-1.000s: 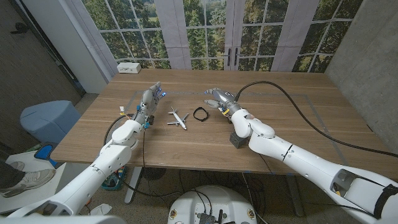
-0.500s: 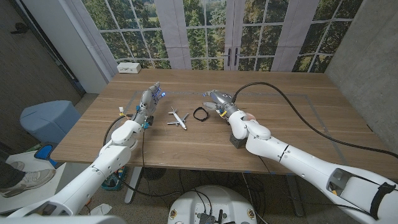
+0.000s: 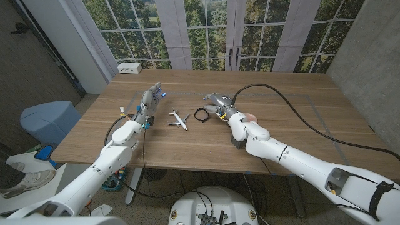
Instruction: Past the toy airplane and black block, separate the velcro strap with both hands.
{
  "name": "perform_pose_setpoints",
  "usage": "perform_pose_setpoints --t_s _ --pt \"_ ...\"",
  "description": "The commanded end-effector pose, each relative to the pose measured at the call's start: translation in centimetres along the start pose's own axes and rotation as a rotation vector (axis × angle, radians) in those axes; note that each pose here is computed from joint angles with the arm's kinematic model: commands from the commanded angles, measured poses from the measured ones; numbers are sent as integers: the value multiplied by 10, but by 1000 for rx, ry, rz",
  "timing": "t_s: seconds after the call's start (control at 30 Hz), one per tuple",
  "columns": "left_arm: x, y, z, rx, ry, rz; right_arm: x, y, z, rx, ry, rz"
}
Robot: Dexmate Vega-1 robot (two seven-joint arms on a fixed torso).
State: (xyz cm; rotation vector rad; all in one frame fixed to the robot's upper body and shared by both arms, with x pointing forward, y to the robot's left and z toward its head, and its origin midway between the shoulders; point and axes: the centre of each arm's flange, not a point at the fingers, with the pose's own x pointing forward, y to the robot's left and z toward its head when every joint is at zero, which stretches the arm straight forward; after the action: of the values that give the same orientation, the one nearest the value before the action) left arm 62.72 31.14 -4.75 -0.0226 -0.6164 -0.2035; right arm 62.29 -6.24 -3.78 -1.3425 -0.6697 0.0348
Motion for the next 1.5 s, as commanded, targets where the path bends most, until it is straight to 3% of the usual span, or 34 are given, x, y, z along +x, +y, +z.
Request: perform_pose_setpoints --t_s 0.03,1.0,1.5 --pt "3 -2 -1 3 9 -6 5 11 -1 -11 44 14" --pt "4 -4 -1 3 9 -3 5 24 -1 -85 37 25" --pt "2 -4 -1 5 14 1 12 35 -4 -147 46 23"
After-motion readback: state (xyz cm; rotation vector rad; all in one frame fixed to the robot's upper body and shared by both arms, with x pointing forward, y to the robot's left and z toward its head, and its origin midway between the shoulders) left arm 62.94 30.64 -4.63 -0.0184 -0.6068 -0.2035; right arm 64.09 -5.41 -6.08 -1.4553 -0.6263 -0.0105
